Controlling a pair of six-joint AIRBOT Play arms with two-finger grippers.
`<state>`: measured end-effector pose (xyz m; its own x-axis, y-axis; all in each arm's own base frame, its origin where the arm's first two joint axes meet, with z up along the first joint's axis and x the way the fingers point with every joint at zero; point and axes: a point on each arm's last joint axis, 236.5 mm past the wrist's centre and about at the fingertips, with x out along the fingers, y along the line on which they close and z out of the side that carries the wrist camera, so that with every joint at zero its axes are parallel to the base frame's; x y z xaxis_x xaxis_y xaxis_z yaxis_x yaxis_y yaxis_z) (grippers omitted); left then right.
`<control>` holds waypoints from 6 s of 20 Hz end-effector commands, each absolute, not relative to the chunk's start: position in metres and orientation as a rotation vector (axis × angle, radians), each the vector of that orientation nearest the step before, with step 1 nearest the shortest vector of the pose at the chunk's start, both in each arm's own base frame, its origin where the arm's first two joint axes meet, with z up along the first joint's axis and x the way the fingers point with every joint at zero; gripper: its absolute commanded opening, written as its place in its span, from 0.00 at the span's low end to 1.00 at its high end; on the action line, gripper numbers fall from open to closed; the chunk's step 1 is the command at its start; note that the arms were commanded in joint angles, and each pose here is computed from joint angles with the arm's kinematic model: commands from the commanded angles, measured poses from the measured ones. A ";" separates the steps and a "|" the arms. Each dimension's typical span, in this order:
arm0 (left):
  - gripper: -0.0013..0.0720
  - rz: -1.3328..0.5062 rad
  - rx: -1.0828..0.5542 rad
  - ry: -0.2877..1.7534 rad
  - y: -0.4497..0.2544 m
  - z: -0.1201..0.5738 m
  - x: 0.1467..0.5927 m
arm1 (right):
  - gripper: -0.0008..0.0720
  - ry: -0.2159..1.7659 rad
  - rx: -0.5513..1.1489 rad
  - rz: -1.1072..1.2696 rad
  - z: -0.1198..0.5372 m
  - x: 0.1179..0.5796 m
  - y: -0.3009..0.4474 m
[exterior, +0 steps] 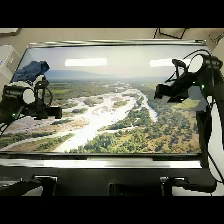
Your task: Fold the clothes and pants, and hang the long-sleeved shirts on hangers.
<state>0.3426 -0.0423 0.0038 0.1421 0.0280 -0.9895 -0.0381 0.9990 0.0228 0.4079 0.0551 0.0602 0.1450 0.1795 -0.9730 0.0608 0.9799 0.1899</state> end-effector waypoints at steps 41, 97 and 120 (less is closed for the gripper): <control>0.98 0.024 -0.026 1.285 -0.048 0.011 0.375 | 0.97 1.288 0.220 0.084 0.067 0.440 0.057; 0.05 0.035 -0.292 0.357 0.052 0.371 0.389 | 0.93 1.509 0.333 0.333 0.082 0.376 0.111; 0.98 -0.398 -0.395 1.213 -0.226 0.058 0.300 | 0.97 1.318 0.023 0.219 0.133 0.342 0.051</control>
